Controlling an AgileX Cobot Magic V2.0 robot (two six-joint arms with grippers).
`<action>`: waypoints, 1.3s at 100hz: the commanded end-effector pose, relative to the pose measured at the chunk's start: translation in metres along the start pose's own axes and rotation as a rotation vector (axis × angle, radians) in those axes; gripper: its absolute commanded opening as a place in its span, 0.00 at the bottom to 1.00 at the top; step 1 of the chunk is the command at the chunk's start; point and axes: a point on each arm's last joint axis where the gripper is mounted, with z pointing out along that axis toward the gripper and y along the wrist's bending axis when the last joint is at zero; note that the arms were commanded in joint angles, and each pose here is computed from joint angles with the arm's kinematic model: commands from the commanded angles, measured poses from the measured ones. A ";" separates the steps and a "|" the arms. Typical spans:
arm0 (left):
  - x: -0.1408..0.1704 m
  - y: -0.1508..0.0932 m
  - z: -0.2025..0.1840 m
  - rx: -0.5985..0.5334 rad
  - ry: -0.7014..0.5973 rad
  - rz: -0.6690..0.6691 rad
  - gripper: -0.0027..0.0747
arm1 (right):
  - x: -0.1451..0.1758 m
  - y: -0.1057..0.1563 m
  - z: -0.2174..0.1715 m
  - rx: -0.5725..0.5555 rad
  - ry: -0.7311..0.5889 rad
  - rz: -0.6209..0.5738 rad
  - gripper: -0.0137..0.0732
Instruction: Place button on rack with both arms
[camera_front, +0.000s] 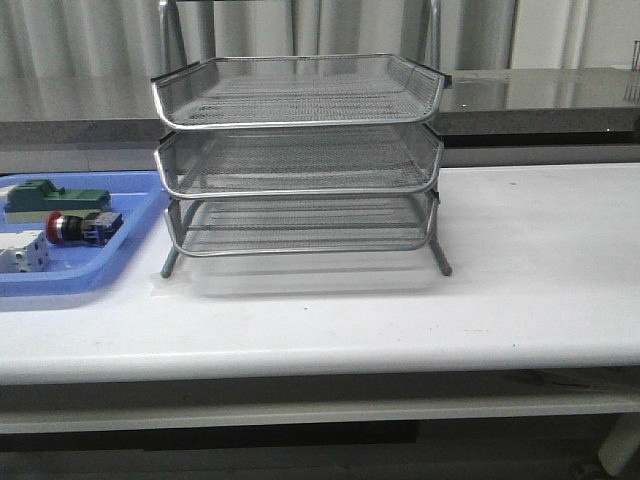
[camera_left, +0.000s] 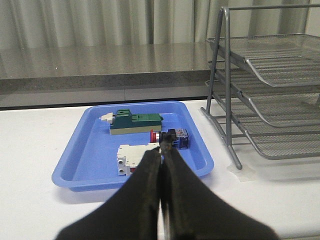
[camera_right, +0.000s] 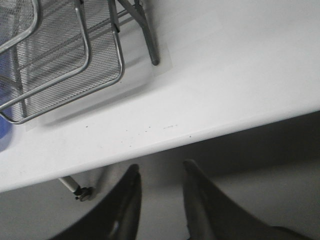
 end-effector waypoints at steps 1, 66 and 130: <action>0.006 -0.001 -0.001 0.011 -0.072 -0.007 0.01 | -0.013 0.010 -0.005 -0.065 -0.082 0.058 0.63; 0.006 -0.001 -0.001 0.011 -0.072 -0.007 0.01 | -0.022 0.031 0.074 -0.229 -0.023 0.204 0.60; 0.006 -0.001 -0.001 0.011 -0.072 -0.007 0.01 | -0.047 0.045 0.158 -0.351 0.092 0.198 0.60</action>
